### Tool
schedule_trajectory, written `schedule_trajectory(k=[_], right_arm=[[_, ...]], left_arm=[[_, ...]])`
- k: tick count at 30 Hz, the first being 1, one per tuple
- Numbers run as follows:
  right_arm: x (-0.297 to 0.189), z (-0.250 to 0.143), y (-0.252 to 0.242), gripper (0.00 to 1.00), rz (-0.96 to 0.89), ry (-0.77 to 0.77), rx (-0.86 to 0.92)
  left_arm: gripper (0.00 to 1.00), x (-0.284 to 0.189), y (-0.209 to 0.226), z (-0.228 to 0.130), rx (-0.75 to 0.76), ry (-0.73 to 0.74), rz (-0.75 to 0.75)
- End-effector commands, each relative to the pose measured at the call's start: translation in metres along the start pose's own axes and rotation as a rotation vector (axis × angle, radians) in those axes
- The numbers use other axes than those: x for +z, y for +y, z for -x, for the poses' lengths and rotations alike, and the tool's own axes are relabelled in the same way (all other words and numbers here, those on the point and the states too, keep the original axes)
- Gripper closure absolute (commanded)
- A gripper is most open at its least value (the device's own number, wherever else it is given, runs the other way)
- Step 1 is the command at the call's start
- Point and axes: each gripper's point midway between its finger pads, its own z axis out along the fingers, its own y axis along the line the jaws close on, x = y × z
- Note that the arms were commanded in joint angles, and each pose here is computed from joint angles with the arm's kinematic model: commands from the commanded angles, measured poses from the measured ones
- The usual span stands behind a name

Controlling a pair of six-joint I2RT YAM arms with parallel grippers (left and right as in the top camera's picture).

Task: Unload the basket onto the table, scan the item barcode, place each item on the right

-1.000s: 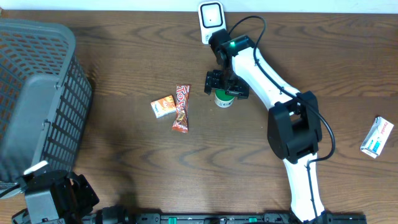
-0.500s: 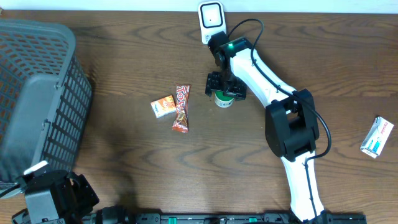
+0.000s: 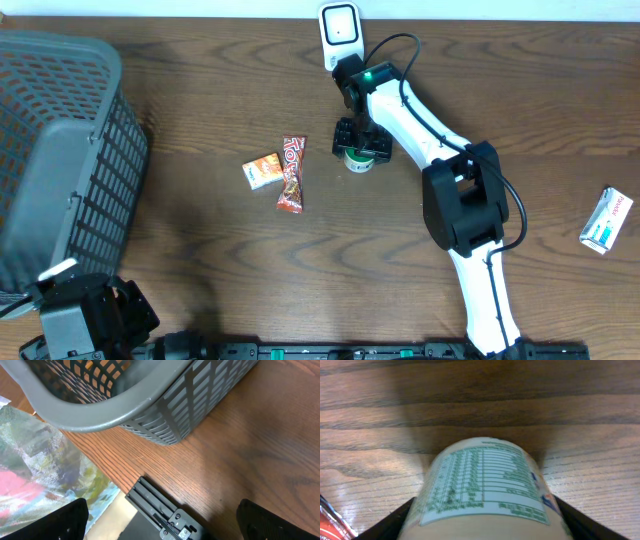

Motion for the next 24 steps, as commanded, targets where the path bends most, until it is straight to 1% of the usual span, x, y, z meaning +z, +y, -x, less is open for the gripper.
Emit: schedule_trajectory(k=[1, 5, 9, 12, 16, 19, 24], right_arm=[[0.017, -0.008, 0.001, 0.38, -0.014, 0.050, 0.007], [0.017, -0.011, 0.002, 0.45, -0.007, 0.066, 0.007], [0.017, -0.015, 0.000, 0.48, -0.015, 0.082, 0.008], [0.015, -0.025, 0.002, 0.51, 0.005, 0.129, -0.019], [0.009, -0.031, 0.006, 0.53, 0.041, 0.160, -0.069], [-0.001, -0.033, 0.008, 0.51, 0.056, 0.166, -0.108], [-0.028, -0.041, 0.030, 0.50, 0.194, 0.203, -0.215]], left_arm=[[0.05, -0.001, 0.003, 0.000, -0.014, -0.005, 0.015], [0.05, -0.001, 0.003, 0.000, -0.013, -0.005, 0.015], [0.05, -0.001, 0.003, 0.000, -0.014, -0.005, 0.015], [0.05, -0.001, 0.003, 0.000, -0.013, -0.005, 0.015], [0.05, -0.001, 0.003, 0.000, -0.013, -0.004, 0.015], [0.05, -0.001, 0.003, 0.000, -0.013, -0.005, 0.015], [0.05, -0.001, 0.003, 0.000, -0.013, -0.005, 0.015]])
